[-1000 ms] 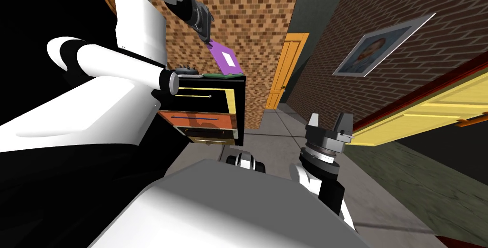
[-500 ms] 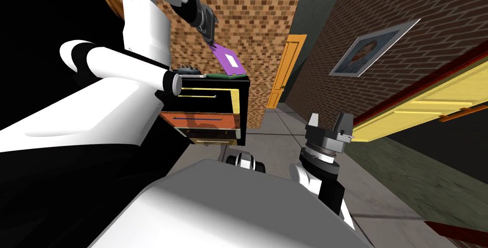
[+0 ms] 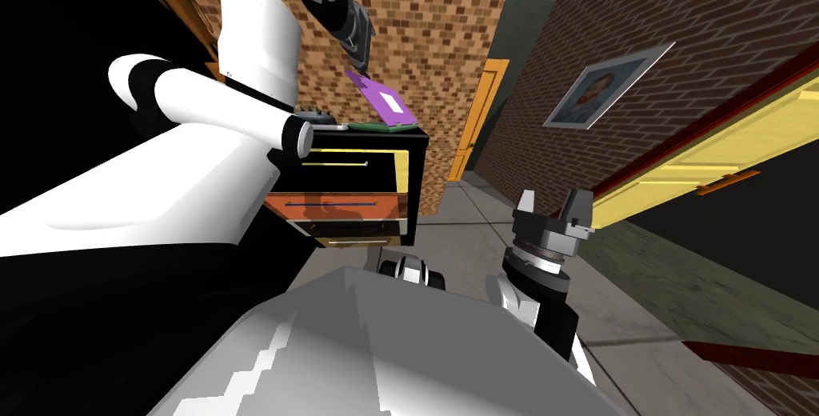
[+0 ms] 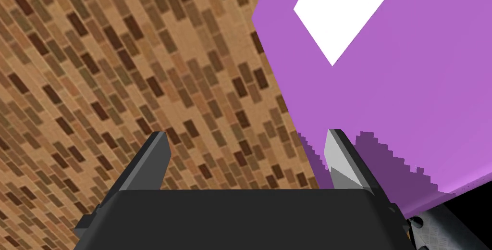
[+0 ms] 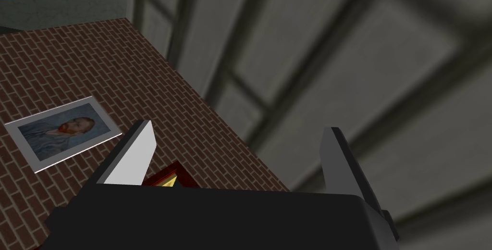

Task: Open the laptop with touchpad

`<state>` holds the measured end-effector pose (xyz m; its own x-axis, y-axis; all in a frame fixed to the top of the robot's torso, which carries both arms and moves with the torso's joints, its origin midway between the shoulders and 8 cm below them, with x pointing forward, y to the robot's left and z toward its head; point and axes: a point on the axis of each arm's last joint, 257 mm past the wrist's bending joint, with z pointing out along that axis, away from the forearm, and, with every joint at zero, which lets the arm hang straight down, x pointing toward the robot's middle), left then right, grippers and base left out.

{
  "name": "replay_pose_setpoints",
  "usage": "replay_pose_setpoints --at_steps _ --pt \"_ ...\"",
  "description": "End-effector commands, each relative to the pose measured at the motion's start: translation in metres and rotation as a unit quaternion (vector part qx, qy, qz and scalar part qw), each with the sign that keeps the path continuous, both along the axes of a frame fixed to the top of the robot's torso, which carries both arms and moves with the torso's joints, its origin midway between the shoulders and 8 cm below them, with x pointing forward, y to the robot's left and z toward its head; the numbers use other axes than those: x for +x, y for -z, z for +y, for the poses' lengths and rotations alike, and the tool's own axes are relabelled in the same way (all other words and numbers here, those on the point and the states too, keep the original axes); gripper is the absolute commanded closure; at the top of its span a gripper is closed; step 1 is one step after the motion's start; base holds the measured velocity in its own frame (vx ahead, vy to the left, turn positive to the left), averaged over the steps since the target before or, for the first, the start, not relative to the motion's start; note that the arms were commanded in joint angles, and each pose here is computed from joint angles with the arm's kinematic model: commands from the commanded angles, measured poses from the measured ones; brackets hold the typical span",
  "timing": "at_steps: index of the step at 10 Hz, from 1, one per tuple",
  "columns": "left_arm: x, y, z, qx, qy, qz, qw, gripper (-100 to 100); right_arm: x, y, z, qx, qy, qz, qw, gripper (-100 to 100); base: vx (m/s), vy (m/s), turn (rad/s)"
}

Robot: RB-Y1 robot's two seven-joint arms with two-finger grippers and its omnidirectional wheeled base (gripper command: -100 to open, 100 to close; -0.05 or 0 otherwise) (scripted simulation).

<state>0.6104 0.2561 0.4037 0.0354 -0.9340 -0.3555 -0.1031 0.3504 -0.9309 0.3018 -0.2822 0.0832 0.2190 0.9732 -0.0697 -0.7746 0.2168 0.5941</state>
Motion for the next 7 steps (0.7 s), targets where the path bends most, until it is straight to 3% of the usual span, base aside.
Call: replay_pose_setpoints --at_steps 1,3,4,7 --pt "-0.002 -0.001 -0.018 0.000 -0.014 -0.003 0.9999 -100 0.000 0.000 0.000 0.000 0.000 0.000 1.0000 0 0.005 0.114 -0.098" --pt "-0.003 -0.002 -0.022 0.001 -0.015 -0.004 0.9999 -100 0.000 0.000 0.000 0.000 0.000 0.000 1.0000 0 0.005 0.074 -0.068" --pt "-0.001 0.000 -0.012 0.000 -0.009 -0.001 1.0000 100 0.000 0.000 0.000 0.000 0.000 0.000 1.0000 0 0.005 -0.061 0.169" --pt "0.002 0.002 0.009 -0.002 0.007 0.001 1.0000 100 0.000 0.000 0.000 0.000 0.000 0.000 1.0000 0 -0.009 -0.133 0.119"
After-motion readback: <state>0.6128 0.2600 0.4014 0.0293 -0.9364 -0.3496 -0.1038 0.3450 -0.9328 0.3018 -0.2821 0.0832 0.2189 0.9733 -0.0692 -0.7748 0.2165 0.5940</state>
